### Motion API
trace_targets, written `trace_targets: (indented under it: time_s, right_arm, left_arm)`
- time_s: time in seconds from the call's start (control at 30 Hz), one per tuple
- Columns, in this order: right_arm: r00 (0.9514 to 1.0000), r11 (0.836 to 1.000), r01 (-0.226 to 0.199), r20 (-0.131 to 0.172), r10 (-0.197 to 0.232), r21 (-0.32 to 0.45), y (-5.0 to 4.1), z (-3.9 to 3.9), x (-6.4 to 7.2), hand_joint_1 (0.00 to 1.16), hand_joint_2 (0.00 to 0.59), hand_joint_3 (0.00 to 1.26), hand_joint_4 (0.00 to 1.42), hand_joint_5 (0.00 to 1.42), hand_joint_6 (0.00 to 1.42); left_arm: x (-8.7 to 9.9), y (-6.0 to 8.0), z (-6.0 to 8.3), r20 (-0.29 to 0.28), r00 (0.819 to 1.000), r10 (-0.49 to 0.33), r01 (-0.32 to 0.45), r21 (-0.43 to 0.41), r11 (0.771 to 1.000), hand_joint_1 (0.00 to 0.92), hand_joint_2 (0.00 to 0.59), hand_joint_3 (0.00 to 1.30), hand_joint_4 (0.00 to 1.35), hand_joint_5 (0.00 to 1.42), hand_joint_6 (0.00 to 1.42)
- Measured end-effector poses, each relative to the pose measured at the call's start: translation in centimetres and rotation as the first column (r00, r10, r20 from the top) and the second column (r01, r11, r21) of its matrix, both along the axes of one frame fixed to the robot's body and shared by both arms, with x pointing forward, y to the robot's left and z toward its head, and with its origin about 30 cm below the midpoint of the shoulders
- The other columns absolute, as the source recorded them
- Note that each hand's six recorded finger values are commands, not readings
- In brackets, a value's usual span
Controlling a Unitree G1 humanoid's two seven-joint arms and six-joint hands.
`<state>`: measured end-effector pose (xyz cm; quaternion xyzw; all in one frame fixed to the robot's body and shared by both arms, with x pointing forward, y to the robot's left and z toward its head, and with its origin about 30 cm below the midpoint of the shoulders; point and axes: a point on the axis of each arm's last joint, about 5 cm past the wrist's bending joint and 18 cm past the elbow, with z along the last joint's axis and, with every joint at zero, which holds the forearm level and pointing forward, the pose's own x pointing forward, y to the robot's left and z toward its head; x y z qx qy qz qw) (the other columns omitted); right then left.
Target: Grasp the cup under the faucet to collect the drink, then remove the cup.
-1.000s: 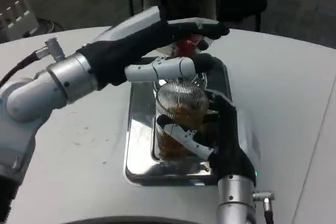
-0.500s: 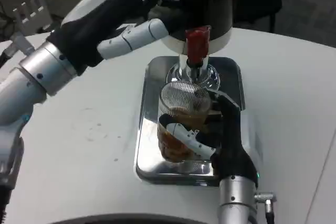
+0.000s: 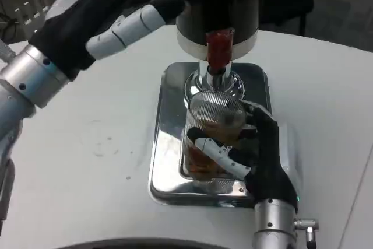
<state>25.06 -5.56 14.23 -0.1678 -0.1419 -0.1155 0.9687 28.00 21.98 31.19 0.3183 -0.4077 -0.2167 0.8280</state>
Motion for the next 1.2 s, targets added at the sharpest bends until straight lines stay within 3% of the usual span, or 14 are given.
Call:
trace_targets:
  time_s: [0.6,0.97,1.2]
  right_arm:
    - [0.9995,1.000,-0.025,-0.022,0.025,0.000,-1.95,-0.54,-2.5,0.76,0.223,0.70,0.84,0.87,0.68]
    - [0.9982,0.998,-0.059,-0.010,0.059,0.014,-2.73,-0.09,-3.8,0.76,0.222,0.71,0.85,0.88,0.69]
    - [0.9967,0.997,-0.078,-0.022,0.078,0.013,-3.19,-0.15,-4.8,0.75,0.218,0.72,0.86,0.90,0.69]
  left_arm:
    - [-0.1,1.3,-1.0,-0.042,0.998,0.048,-0.049,-0.030,0.998,0.000,0.106,0.28,0.30,0.40,0.47]
    - [0.1,2.2,-1.7,-0.078,0.994,0.082,-0.085,-0.041,0.996,0.000,0.104,0.28,0.30,0.40,0.47]
    - [-0.3,3.4,-2.4,-0.089,0.988,0.125,-0.130,-0.056,0.990,0.000,0.104,0.28,0.30,0.40,0.47]
